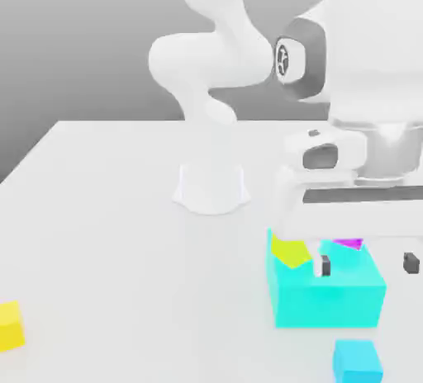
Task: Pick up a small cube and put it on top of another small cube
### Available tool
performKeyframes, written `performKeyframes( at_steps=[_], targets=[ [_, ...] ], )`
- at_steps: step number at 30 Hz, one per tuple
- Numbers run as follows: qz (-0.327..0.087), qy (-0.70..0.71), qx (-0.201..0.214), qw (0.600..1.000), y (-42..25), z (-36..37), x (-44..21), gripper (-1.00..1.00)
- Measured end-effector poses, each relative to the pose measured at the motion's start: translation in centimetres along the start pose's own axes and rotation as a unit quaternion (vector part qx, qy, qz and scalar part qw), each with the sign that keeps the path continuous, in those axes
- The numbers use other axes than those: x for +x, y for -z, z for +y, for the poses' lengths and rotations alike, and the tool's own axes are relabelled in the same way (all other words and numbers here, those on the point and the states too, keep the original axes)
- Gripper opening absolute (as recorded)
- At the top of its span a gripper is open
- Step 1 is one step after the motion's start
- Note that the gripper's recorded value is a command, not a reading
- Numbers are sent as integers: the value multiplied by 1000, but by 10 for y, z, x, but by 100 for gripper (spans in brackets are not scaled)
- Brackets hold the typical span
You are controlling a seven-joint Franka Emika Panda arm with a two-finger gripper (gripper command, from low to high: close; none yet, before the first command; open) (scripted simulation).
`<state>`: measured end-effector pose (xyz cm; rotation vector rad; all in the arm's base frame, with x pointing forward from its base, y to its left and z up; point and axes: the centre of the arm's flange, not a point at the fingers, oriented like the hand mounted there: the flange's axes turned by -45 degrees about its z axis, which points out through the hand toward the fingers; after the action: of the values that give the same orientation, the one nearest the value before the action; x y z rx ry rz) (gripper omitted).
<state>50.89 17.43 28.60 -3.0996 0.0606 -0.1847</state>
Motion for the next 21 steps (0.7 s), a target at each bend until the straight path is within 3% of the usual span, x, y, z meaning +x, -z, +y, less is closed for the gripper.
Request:
performKeyframes(
  at_steps=[4,8,9,16,21],
  targets=[
    [-48,-3,-15,999,-72,-18,-26,0],
    [-58,-3,-19,998,-131,-20,-37,0],
    [-59,-3,-19,998,-144,-20,-39,-100],
    [-58,-3,-19,998,-147,-20,-39,-100],
    [-59,-3,-18,998,-88,-21,-35,-100]
  ],
)
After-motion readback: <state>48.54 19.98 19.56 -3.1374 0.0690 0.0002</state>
